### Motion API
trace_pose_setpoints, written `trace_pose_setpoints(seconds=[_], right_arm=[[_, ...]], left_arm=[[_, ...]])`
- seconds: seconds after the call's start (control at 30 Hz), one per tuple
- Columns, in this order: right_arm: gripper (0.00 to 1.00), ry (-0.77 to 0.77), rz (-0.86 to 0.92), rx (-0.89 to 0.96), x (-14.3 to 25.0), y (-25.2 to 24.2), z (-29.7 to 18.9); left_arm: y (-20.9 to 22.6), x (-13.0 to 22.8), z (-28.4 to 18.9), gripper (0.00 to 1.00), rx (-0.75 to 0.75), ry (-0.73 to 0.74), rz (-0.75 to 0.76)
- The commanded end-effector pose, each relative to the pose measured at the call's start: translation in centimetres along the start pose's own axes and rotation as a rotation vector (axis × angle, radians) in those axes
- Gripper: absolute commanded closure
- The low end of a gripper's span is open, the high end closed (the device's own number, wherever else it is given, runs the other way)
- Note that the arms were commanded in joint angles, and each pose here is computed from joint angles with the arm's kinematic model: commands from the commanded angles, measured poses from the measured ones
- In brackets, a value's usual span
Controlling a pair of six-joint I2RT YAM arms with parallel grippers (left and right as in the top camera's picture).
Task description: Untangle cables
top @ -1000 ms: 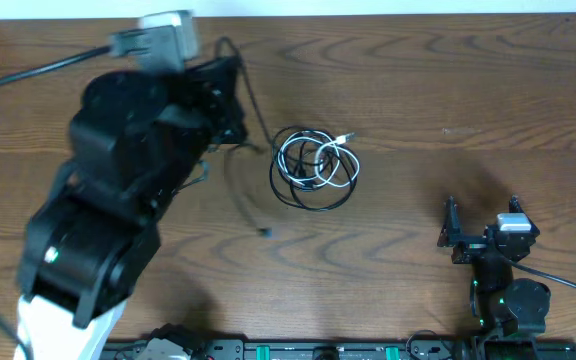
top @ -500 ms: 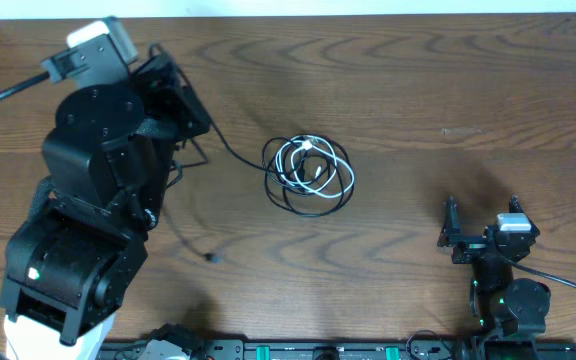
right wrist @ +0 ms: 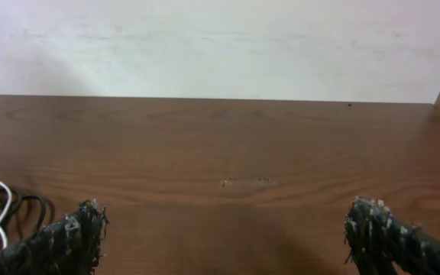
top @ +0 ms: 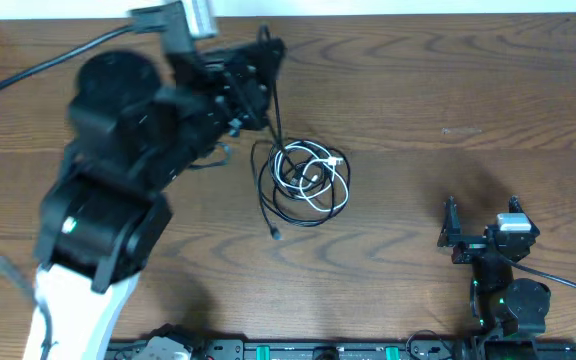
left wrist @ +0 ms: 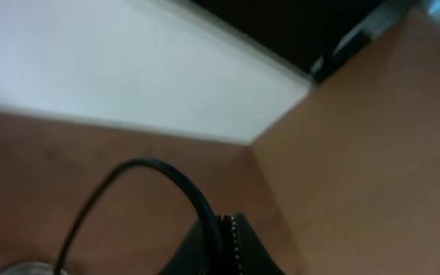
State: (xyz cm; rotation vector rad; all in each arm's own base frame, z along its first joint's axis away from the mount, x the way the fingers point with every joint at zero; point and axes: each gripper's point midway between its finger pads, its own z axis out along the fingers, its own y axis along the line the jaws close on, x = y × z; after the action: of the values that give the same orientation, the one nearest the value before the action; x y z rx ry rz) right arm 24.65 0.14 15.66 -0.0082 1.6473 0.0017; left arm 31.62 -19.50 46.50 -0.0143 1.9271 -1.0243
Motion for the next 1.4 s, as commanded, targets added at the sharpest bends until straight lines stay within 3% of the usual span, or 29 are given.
trace_pose_setpoints(seconds=[0.0, 0.07, 0.23, 0.4, 0.47, 0.53, 0.57, 0.6, 0.7, 0.73, 0.77, 0.93, 1.2, 1.37], right_arm=[[0.01, 0.000, 0.014, -0.014, 0.1, 0.3, 0.0], [0.01, 0.000, 0.014, -0.014, 0.1, 0.3, 0.0], [0.01, 0.000, 0.014, -0.014, 0.1, 0.3, 0.0], [0.01, 0.000, 0.013, -0.013, 0.1, 0.3, 0.0], [0.01, 0.000, 0.014, -0.014, 0.1, 0.3, 0.0], [0.01, 0.000, 0.014, -0.014, 0.1, 0.3, 0.0], [0.01, 0.000, 0.014, -0.014, 0.1, 0.3, 0.0], [0.01, 0.000, 0.014, -0.014, 0.1, 0.3, 0.0], [0.01, 0.000, 0.014, -0.013, 0.1, 0.3, 0.0], [0.01, 0.000, 0.013, -0.013, 0.1, 0.3, 0.0], [0.01, 0.000, 0.013, -0.014, 0.1, 0.3, 0.0], [0.01, 0.000, 0.014, -0.014, 0.1, 0.3, 0.0], [0.01, 0.000, 0.014, -0.014, 0.1, 0.3, 0.0], [0.01, 0.000, 0.014, -0.014, 0.1, 0.3, 0.0]], left_arm=[[1.6, 2.0, 2.3, 0.93, -0.026, 0.110, 0.029], [5.2, 2.5, 3.3, 0.93, -0.188, 0.118, 0.055], [16.9, 1.3, 1.6, 0.93, -0.791, 0.024, 0.110], [23.2, 1.5, -0.6, 0.92, -1.025, 0.062, 0.039], [24.9, 1.6, -1.6, 0.83, -1.080, 0.068, -0.011], [26.3, 1.7, -2.6, 0.48, -1.125, 0.079, -0.049], [26.7, 1.8, -3.0, 0.34, -1.136, 0.085, -0.059], [27.0, 2.0, -3.1, 0.27, -1.137, 0.101, -0.074], [26.7, 3.2, -2.5, 0.14, -1.065, 0.171, -0.111], [26.0, 4.0, -1.6, 0.13, -0.994, 0.236, -0.096], [24.0, 5.8, 0.2, 0.13, -0.816, 0.371, -0.036], [20.7, 9.1, 2.2, 0.13, -0.582, 0.523, -0.107], [19.2, 17.1, 3.6, 0.15, -0.562, 0.778, -0.083], [19.8, 22.3, 5.1, 0.20, -0.572, 0.950, 0.037]])
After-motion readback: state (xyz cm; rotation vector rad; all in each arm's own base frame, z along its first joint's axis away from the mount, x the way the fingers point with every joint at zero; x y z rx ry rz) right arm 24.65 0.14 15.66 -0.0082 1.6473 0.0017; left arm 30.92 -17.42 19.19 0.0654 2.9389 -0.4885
